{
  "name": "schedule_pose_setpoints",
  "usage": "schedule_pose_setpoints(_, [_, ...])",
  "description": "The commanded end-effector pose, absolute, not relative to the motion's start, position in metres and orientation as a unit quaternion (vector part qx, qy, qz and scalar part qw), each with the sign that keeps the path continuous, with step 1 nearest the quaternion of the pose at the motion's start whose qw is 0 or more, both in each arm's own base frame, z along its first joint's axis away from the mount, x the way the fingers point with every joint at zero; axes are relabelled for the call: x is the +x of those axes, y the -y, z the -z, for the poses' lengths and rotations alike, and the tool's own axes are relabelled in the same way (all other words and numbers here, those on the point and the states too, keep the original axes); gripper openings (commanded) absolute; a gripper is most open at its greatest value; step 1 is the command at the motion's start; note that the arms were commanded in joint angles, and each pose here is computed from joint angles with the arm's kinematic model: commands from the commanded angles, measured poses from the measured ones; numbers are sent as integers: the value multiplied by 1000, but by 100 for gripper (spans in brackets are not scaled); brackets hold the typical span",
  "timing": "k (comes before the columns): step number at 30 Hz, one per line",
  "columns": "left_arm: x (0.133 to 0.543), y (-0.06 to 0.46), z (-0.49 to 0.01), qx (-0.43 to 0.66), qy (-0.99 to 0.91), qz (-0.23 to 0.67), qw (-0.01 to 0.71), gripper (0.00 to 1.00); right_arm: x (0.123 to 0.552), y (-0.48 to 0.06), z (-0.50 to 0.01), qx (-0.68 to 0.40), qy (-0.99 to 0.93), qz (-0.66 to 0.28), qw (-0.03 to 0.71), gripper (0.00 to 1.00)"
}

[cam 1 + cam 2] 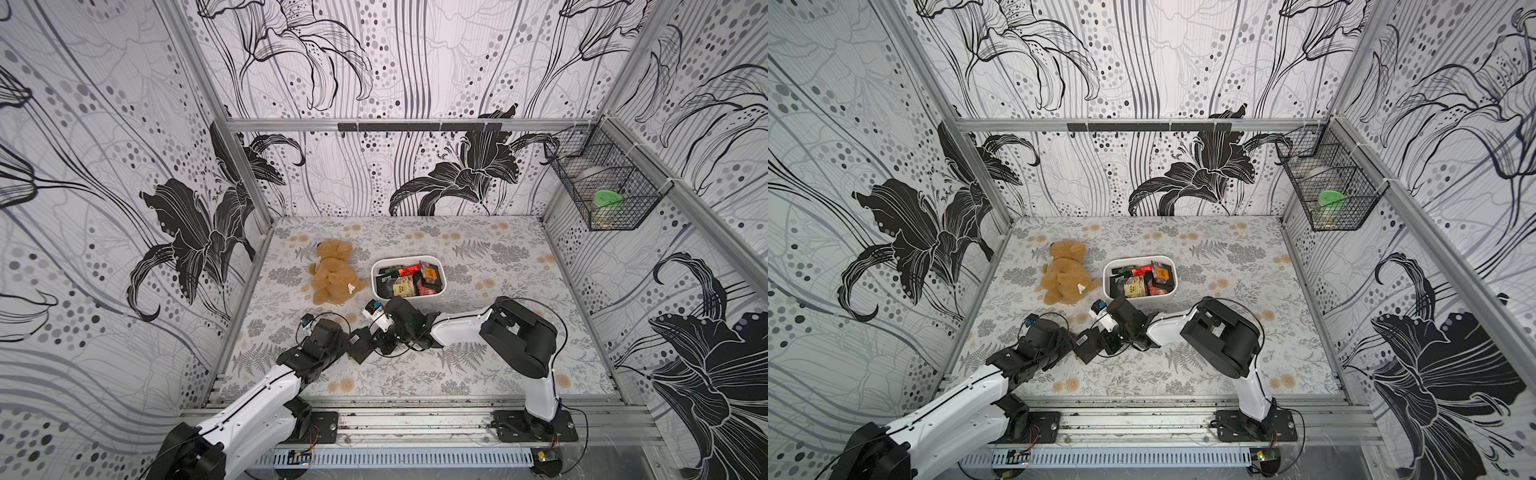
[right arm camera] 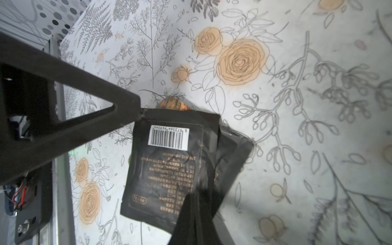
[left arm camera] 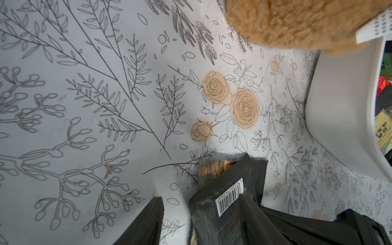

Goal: Put the tea bags into the storage box
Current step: Pick up the tea bag from the center of the board.

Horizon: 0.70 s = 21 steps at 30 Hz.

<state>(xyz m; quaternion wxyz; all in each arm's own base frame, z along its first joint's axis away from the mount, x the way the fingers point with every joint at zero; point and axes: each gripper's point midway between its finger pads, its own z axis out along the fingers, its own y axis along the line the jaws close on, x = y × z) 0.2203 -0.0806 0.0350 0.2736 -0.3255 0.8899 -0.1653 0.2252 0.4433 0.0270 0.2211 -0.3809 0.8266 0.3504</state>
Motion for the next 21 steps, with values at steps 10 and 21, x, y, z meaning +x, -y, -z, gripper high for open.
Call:
schedule_pose_setpoints(10, [226, 97, -39, -315, -882, 218, 275, 58, 227, -440, -6, -391, -844, -309, 200, 2])
schedule_pose_setpoints(21, [233, 117, -62, -279, -873, 279, 285, 55, 228, -440, -4, -390, -846, -306, 196, 0])
